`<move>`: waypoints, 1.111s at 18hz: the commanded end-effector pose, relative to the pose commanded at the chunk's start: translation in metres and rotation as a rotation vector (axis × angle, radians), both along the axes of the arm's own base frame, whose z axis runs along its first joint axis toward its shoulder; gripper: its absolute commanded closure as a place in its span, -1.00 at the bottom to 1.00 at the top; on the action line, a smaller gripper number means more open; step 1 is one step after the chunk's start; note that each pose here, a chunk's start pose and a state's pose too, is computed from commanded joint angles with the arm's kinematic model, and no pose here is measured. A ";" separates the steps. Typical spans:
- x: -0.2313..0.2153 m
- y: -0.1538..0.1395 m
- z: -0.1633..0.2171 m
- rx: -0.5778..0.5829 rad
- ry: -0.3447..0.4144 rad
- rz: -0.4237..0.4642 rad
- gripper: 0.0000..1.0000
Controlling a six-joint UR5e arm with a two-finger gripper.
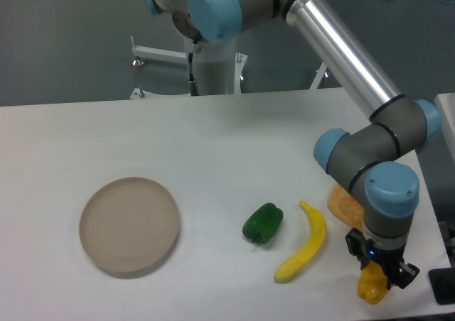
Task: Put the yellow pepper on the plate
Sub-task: 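Hold the yellow pepper in the gripper and begin lifting it, then carry the yellow pepper over the green pepper toward the beige plate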
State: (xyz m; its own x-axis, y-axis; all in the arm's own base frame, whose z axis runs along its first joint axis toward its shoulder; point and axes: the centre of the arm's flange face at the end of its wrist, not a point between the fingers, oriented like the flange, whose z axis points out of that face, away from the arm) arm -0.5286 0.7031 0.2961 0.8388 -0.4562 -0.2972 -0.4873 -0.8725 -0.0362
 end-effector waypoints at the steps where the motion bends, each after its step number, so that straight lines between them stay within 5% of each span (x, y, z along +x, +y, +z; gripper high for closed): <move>1: 0.000 0.000 0.000 0.000 0.000 0.001 -0.13; 14: 0.014 -0.008 0.017 -0.003 -0.014 0.022 -0.14; 20: 0.108 -0.026 0.077 0.016 -0.137 0.210 -0.13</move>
